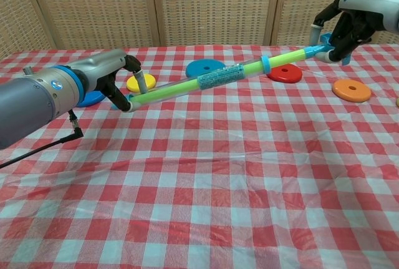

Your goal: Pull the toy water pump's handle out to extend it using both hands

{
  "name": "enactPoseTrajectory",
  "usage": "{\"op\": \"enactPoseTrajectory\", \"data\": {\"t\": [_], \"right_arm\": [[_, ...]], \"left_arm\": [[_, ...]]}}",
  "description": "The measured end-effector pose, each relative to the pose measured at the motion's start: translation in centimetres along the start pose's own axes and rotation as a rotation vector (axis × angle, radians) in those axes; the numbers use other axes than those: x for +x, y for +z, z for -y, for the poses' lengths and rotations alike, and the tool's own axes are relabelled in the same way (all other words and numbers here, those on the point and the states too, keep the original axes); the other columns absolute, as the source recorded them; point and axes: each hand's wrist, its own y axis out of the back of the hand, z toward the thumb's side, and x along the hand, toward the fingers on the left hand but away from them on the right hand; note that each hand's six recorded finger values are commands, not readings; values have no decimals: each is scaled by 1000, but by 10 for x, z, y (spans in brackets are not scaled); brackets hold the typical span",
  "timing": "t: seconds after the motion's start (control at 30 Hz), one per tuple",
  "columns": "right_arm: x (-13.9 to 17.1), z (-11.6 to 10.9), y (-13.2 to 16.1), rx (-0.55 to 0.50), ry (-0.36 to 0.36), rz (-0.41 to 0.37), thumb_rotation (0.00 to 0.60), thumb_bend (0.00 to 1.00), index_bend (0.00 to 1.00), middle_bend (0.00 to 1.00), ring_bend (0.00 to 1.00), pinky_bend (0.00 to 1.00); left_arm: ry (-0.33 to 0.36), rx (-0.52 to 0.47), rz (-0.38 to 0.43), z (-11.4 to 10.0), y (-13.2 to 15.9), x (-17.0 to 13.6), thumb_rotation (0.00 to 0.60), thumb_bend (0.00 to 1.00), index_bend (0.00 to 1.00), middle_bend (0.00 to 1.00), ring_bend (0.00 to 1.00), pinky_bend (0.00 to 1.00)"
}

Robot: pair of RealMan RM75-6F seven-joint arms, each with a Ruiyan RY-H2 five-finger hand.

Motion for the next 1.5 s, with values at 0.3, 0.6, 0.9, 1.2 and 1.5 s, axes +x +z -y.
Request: {"op": "enactPoseTrajectory", "data": {"t": [0.3,0.6,0.9,1.2,1.5], "right_arm": [[-1,-2,-7,5,-8,13,600,631,836,1000,941,521],[-4,-6,-24,34,-35,48,600,631,837,1000,941,522],[-4,-15,-39,42,-57,85,600,629,837,1000,941,521],[-5,-21,-57,40,-72,131,600,628,836,1000,941,521],[-6,-24,-72,27,-81,171,600,628,837,1000,941,521]], "left_arm": [[11,2,1,-4,-5,-4,600,464,523,0,0,0],[29,12,-19,-14,-25,-14,600,464,527,0,0,0],[34,26,-58,-19,-50,-21,600,463,528,0,0,0],[36,46,-88,-19,-73,-28,600,464,529,0,0,0],[43,88,-111,-20,-90,-30,600,464,534,0,0,0]]}}
